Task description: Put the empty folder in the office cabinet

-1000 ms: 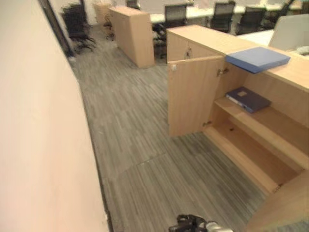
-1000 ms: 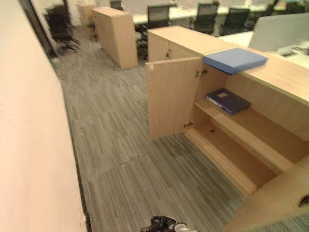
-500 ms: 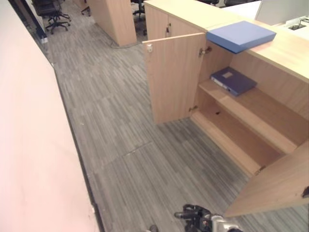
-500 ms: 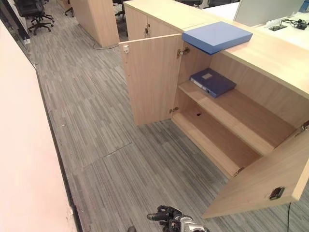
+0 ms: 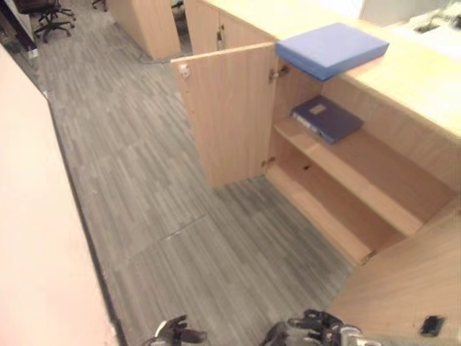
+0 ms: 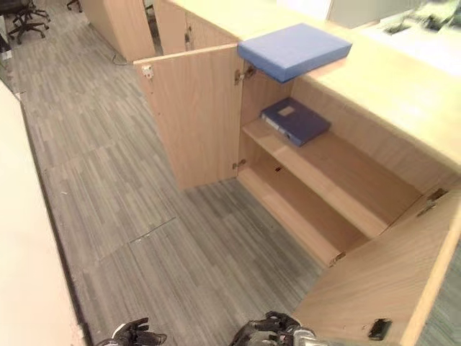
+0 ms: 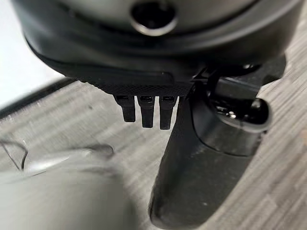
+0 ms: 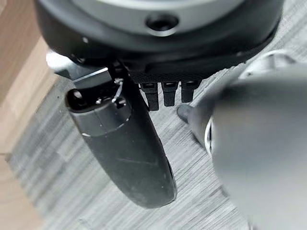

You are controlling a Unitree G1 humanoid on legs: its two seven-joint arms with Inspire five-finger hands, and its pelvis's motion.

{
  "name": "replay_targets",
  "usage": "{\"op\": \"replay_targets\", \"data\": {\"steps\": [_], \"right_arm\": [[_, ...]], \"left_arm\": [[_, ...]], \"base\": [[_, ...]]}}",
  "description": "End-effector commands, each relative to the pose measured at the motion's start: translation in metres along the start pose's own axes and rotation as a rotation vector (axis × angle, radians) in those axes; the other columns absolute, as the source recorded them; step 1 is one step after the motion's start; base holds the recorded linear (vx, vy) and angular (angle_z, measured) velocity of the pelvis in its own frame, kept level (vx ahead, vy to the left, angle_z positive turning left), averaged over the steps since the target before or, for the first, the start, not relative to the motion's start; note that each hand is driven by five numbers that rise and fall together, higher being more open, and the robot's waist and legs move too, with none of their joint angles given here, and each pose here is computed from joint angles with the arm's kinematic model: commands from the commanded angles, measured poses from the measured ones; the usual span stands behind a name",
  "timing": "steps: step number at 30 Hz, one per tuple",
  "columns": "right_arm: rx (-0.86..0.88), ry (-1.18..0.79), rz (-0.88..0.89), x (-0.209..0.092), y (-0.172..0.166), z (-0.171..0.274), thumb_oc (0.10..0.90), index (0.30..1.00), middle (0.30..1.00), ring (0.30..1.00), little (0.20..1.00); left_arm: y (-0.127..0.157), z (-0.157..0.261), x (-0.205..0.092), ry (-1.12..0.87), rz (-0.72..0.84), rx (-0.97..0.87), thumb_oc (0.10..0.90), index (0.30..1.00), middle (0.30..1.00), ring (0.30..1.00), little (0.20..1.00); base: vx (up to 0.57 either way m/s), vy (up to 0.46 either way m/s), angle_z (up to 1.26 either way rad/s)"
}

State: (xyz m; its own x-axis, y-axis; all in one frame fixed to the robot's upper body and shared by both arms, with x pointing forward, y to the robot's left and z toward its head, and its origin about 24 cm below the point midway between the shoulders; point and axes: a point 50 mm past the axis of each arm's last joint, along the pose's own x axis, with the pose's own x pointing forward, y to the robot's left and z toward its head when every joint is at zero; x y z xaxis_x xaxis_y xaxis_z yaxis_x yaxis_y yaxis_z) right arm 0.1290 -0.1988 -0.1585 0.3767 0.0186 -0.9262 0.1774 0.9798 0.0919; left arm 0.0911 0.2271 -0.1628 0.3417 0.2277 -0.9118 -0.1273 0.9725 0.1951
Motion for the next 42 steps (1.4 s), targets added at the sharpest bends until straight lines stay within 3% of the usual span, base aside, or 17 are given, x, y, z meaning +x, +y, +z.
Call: {"op": "replay_targets", "data": {"steps": [1,17,23,26,33,39,42], "right_arm": [[-0.01,-0.026,-0.053,-0.001,-0.014,0.014,0.8,0.9,0.9,0.9,0.9],[0.091,-0.008,-0.094,-0.004,-0.027,0.0,0.8,0.9,0.9,0.9,0.9],[0.22,0.027,-0.125,-0.008,-0.035,-0.021,0.8,0.9,0.9,0.9,0.9],[0.334,0.043,-0.117,-0.009,-0.034,-0.034,0.8,0.9,0.9,0.9,0.9],[0.271,-0.032,-0.07,-0.004,-0.023,-0.007,0.8,0.9,0.9,0.9,0.9],[0.171,-0.066,0.007,0.001,-0.001,0.011,0.8,0.9,0.9,0.9,0.9],[0.161,-0.043,-0.008,-0.001,-0.007,0.0,0.8,0.9,0.9,0.9,0.9]], "left_arm": [[0.001,0.003,0.0,-0.011,0.007,-0.029,0.8,0.9,0.9,0.9,0.9],[0.002,-0.009,-0.002,0.002,0.066,-0.222,0.8,0.9,0.9,0.9,0.9],[0.0,-0.03,-0.005,0.075,0.069,-0.204,0.8,0.9,0.9,0.9,0.9],[0.009,-0.015,-0.002,0.033,0.077,-0.165,0.8,0.9,0.9,0.9,0.9],[0.03,-0.018,-0.003,0.034,0.114,-0.111,0.8,0.9,0.9,0.9,0.9],[0.022,-0.04,-0.007,0.102,0.087,-0.134,0.8,0.9,0.9,0.9,0.9],[0.022,-0.044,-0.008,0.115,0.068,-0.065,0.8,0.9,0.9,0.9,0.9]], "base": [[0.11,-0.083,-0.43],[0.1,0.096,-0.55],[0.39,0.515,-1.12],[0.38,0.786,0.28],[0.22,0.46,-0.38],[0.13,-0.009,-0.47],[0.32,-0.211,0.36]]}}
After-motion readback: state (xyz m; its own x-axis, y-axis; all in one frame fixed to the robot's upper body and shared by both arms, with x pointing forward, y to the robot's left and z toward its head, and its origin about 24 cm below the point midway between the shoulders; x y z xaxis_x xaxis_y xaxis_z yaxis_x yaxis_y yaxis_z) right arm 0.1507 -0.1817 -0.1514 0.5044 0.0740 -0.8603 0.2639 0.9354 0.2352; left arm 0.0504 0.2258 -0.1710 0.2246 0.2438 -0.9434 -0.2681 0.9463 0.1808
